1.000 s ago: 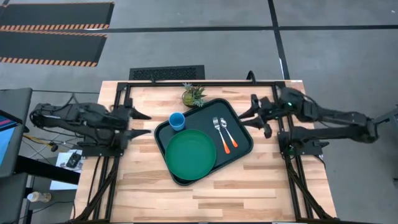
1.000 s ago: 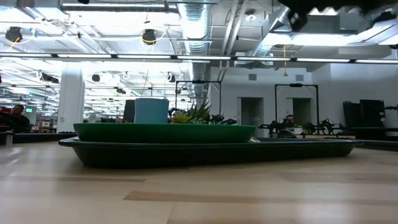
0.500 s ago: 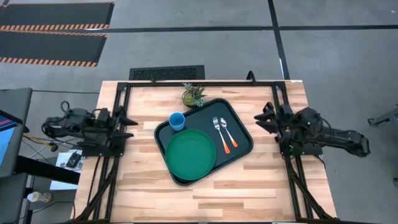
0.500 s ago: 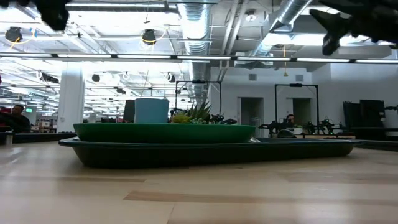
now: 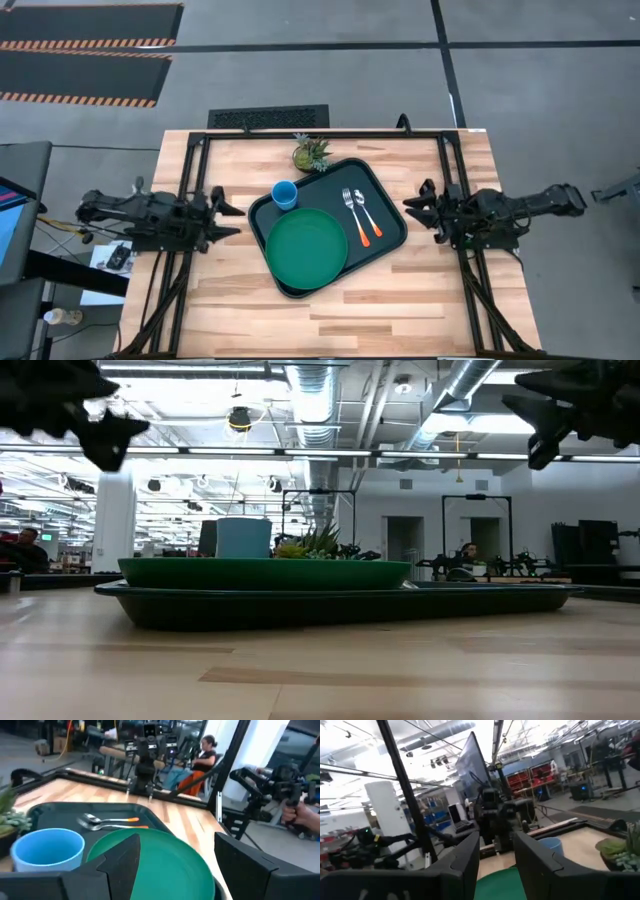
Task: Pick and place plate/cup/fork/spoon on tray
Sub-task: Return to Home Position
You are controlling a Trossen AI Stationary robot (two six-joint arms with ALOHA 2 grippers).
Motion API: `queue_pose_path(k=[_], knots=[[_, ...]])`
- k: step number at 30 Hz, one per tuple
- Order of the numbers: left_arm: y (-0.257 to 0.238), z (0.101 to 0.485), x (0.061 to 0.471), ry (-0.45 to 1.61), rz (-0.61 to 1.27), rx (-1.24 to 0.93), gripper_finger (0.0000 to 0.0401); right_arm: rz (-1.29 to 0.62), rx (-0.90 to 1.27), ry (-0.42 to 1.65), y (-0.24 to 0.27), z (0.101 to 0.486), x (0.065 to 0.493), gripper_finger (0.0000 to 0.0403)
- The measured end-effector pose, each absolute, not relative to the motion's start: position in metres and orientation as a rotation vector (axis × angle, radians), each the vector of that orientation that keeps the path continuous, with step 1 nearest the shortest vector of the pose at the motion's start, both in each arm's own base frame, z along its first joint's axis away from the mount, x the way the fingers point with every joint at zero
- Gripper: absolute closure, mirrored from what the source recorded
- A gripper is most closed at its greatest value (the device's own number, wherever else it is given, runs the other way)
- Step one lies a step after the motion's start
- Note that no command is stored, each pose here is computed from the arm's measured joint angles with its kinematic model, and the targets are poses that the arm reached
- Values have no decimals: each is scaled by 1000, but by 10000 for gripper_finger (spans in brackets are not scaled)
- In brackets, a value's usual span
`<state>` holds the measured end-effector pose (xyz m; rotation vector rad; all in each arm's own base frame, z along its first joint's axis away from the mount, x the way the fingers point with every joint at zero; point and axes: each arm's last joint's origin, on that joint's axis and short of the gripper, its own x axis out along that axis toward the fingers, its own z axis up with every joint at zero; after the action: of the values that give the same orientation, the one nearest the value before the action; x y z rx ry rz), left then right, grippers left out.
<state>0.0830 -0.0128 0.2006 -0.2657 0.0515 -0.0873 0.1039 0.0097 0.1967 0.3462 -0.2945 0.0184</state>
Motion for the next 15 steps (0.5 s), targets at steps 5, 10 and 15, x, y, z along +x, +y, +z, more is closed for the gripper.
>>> queue_pose_path(k=[5,10,15], knots=[[-16,170,96,-10,-141,-313,161,-22,336,-259,14,193,105,255],[-16,169,96,-14,-143,-250,161,-33,310,-209,14,188,106,255],[-15,170,97,-34,-85,-200,161,-64,287,-173,13,185,107,255]])
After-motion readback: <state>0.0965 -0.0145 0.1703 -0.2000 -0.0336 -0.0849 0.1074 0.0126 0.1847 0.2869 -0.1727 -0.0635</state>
